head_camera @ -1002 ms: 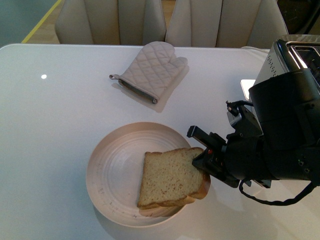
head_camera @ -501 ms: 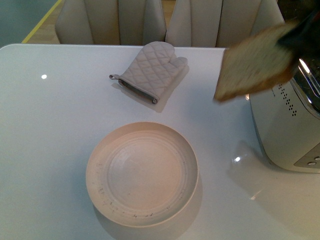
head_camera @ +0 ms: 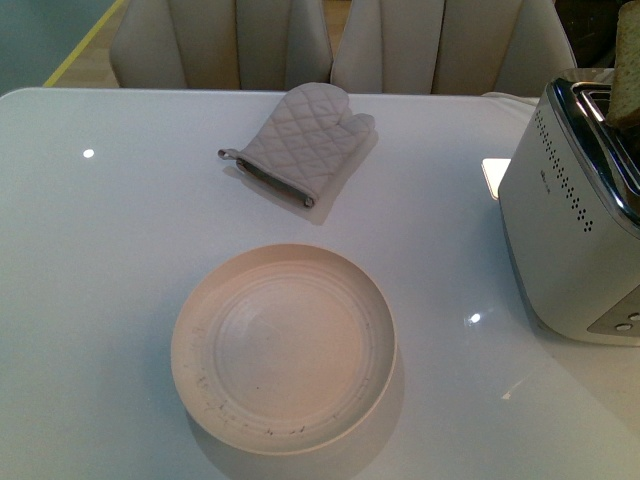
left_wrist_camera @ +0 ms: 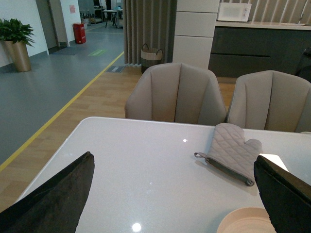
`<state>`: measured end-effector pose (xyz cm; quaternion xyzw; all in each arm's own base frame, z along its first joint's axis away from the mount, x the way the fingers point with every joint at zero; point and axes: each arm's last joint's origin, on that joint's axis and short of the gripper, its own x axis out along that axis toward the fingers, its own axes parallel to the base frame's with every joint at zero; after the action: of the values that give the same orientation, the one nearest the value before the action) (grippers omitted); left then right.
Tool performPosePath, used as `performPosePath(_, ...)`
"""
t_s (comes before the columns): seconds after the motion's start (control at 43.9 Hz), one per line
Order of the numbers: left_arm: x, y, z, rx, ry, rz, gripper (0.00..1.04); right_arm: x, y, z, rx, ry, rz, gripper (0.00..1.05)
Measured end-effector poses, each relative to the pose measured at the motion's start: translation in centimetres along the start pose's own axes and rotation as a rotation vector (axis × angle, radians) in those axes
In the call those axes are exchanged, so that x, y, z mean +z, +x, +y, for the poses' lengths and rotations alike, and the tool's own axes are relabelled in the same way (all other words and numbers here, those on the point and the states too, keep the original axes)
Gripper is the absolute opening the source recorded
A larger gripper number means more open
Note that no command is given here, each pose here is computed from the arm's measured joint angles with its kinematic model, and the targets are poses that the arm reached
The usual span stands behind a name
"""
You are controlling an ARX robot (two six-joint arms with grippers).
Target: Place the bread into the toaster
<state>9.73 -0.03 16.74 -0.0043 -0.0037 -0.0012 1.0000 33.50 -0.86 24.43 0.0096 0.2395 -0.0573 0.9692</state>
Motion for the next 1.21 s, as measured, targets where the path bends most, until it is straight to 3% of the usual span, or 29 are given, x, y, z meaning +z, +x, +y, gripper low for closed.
performPosePath(0.41,0.0,0.0,0.0,0.000,0.000,0.000,0.98,-0.2,-0.2,-0.4,-0.034,-0.024,0.031,0.03)
performPosePath(0.706,0.0,0.0,0.0,0.000,0.000,0.000,0.98,-1.2,0.5,0.2,-0.017,-0.066,0.195,0.03)
performPosePath(1.093,0.0,0.0,0.0,0.000,0.000,0.000,0.98,-1.6,5.1,1.6,-0.031,-0.156,0.366,0.03)
performPosePath(1.207,0.0,0.0,0.0,0.000,0.000,0.000,0.98,-2.3,5.7,1.7,-0.026,-0.154,0.368,0.25)
